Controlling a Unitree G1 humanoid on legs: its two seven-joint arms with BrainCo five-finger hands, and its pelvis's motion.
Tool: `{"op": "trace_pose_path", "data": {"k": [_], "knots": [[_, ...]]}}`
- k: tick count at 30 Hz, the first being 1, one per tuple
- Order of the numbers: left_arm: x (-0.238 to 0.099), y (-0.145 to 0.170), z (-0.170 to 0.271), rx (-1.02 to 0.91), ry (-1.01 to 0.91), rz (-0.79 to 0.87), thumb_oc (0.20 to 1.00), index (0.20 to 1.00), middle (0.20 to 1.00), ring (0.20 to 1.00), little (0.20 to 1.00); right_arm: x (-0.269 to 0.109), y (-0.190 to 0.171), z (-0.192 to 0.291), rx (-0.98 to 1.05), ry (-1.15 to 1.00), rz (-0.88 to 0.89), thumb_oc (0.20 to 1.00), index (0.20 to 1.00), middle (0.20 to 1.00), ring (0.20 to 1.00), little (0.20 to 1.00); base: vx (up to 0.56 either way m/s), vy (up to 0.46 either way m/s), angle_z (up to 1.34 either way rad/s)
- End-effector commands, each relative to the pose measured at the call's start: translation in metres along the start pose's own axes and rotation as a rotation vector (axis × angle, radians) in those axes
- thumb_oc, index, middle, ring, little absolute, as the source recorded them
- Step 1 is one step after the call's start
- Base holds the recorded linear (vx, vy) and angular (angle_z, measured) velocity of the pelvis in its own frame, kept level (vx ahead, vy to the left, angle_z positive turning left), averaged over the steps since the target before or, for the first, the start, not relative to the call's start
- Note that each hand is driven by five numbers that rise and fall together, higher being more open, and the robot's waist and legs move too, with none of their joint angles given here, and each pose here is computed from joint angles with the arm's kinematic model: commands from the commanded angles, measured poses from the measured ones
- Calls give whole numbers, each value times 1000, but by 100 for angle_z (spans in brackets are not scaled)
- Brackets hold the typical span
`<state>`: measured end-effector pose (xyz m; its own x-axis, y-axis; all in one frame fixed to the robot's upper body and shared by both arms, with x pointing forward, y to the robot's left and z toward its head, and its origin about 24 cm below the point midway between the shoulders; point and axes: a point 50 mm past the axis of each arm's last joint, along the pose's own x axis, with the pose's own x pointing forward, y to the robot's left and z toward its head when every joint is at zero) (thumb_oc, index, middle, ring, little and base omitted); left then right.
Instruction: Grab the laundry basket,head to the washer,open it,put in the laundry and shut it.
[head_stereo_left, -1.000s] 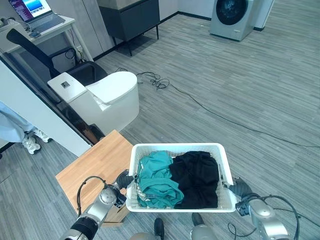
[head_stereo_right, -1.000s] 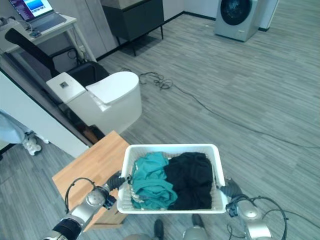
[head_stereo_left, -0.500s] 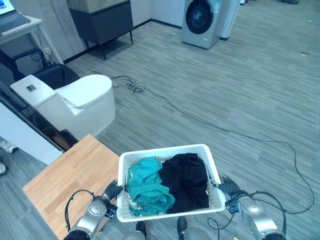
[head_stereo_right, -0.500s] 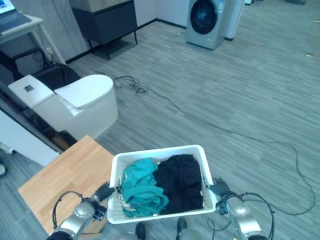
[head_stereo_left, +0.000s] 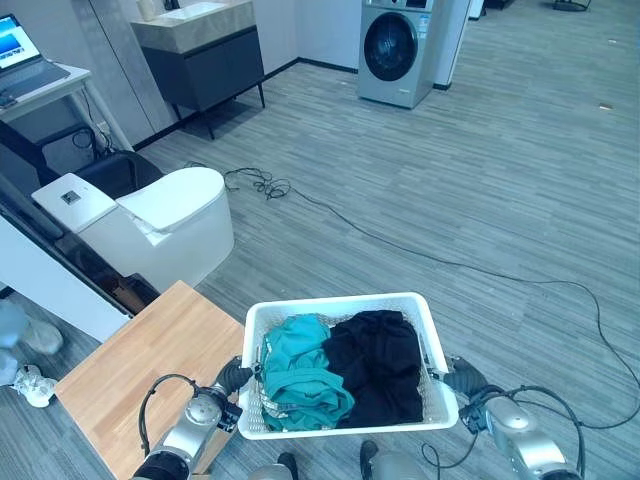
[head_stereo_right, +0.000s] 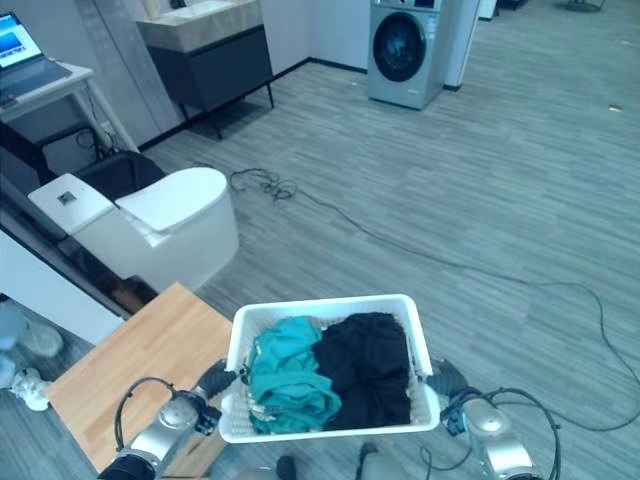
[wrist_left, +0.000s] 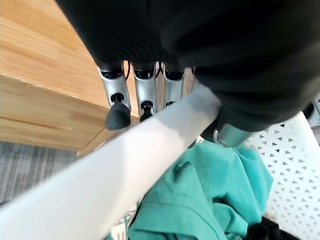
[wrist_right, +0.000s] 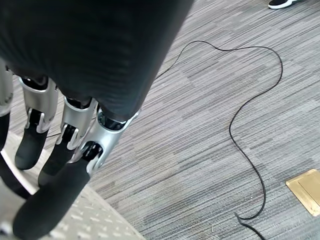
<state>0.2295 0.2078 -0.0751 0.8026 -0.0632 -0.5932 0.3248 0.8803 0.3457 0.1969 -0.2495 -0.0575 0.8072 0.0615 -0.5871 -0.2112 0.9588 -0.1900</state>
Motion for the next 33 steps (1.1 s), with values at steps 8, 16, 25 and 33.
{"op": "trace_pose_path", "data": {"k": [8, 16, 25, 33], "knots": [[10, 20, 50, -25, -195, 66, 200, 200, 200, 200, 200, -2, -5, 71, -82, -325, 62, 200, 200, 200, 200, 200, 246, 10, -17], [-8, 40, 24, -39, -164, 137, 200, 200, 200, 200, 200, 8, 19, 84, -51, -382, 151, 200, 200, 200, 200, 200, 382, 116, -58], [-17, 35, 0, -96, -103, 127, 200, 200, 200, 200, 200, 10, 33, 67, 0, -327, 193, 200, 200, 200, 200, 200, 270, 104, -15], [-23, 33, -12, -127, -68, 135, 200, 200, 200, 200, 200, 10, 31, 73, -5, -341, 191, 200, 200, 200, 200, 200, 150, 144, 9]]}}
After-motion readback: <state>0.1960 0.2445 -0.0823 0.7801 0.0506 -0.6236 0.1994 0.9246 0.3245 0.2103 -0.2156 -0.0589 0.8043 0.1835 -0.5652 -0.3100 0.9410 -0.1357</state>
